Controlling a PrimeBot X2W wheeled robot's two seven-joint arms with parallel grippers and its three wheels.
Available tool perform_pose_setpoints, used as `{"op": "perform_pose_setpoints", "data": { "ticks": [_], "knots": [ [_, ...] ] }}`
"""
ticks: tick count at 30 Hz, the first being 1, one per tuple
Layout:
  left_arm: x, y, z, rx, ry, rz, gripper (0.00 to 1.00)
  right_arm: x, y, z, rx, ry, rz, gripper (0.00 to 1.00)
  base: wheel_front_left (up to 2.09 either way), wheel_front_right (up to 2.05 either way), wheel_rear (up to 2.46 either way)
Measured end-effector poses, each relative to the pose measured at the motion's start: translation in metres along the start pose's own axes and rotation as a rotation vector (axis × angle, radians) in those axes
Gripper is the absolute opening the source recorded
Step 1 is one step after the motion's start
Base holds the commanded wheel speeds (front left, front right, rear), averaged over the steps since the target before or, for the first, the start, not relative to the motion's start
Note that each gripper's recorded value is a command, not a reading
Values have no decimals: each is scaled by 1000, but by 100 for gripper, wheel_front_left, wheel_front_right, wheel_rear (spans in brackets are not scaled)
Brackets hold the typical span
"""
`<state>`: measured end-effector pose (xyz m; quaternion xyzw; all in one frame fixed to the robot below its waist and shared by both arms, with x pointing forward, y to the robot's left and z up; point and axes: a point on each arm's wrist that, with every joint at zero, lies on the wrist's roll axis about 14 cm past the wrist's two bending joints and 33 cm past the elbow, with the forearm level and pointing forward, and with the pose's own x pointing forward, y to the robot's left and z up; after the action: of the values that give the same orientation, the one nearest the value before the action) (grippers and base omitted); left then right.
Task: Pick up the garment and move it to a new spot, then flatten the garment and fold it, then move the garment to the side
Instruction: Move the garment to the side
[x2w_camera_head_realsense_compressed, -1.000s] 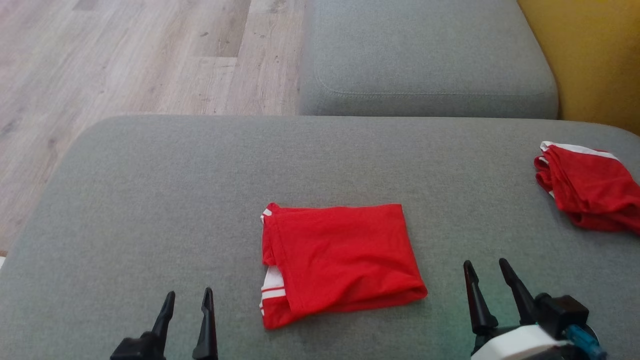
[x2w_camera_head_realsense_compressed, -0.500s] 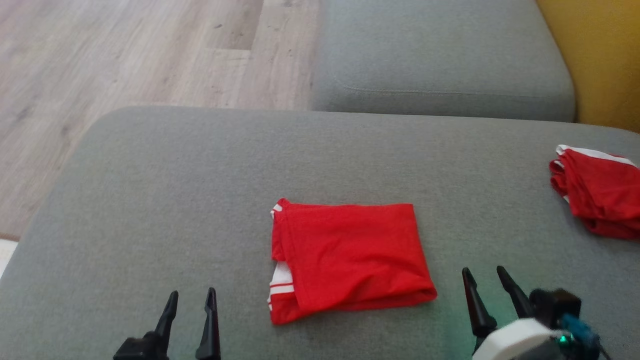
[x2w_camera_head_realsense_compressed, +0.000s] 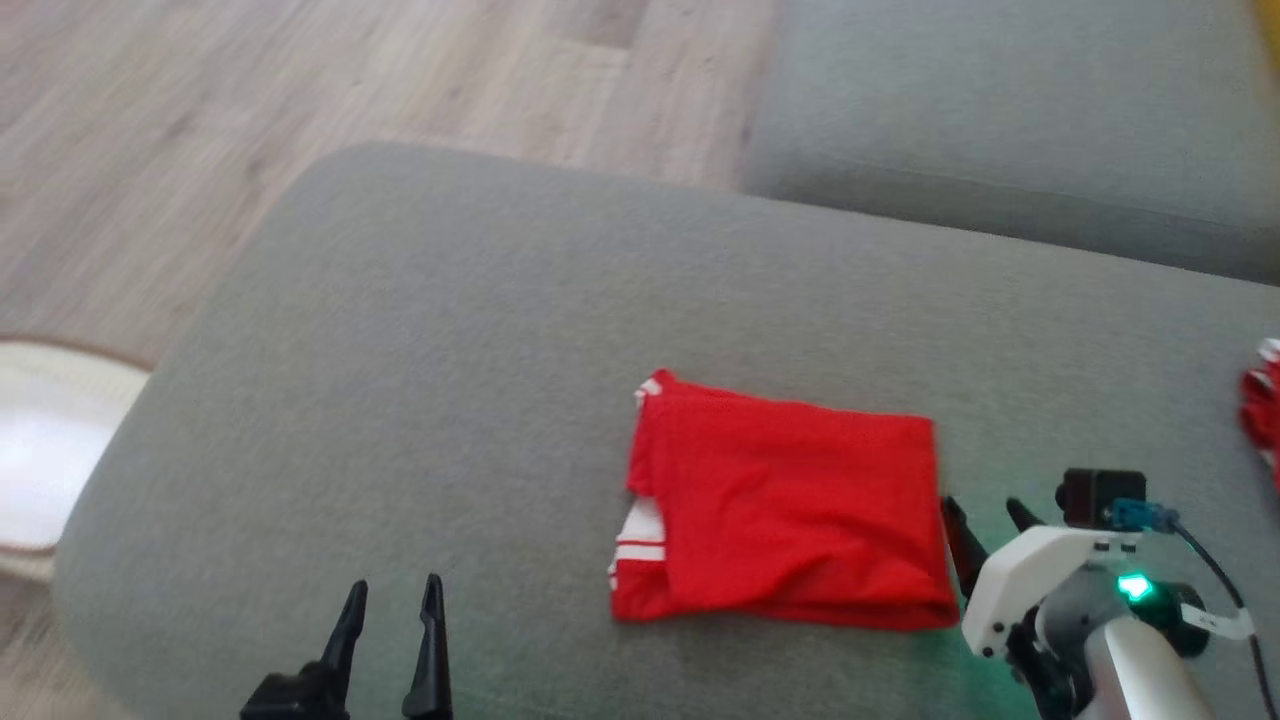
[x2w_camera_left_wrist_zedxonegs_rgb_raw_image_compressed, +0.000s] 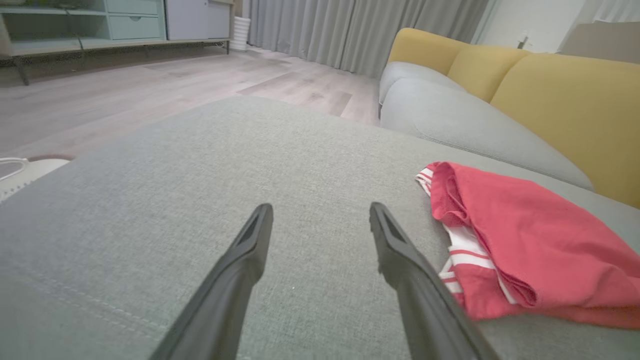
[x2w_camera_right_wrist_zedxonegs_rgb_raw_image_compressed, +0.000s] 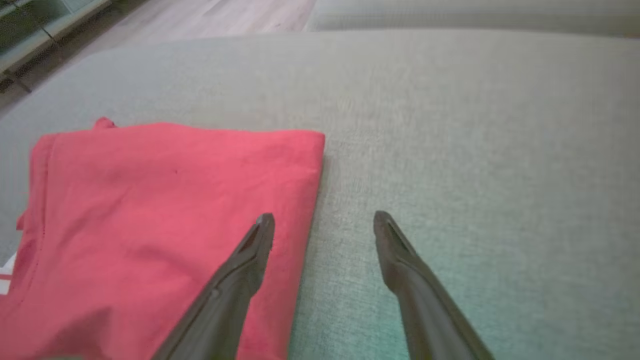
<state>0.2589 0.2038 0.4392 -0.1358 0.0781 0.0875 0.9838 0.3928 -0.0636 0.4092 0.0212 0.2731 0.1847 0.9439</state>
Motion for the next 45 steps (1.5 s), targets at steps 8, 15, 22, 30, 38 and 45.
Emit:
{"op": "perform_pose_setpoints", "data": {
  "ticks": [8,15,22,30,38,45],
  "knots": [
    [-11,27,-4,-19,7,116,100,28,20,-36,-11,173,58,100,0,0,0],
    [-10,28,-6,-16,16,125,100,39,28,-30,-18,170,82,0,0,0,0],
    [8,4,-6,1,29,31,100,35,2,-5,7,53,16,0,0,0,0],
    [50,-62,-1,43,34,-191,100,4,-80,45,37,-124,-198,0,0,0,0],
    [95,-151,-7,79,53,-461,100,-51,-161,51,92,-197,-419,0,0,0,0],
    [111,-209,-37,92,131,-628,100,-89,-206,24,142,-181,-562,0,0,0,0]
  ]
}}
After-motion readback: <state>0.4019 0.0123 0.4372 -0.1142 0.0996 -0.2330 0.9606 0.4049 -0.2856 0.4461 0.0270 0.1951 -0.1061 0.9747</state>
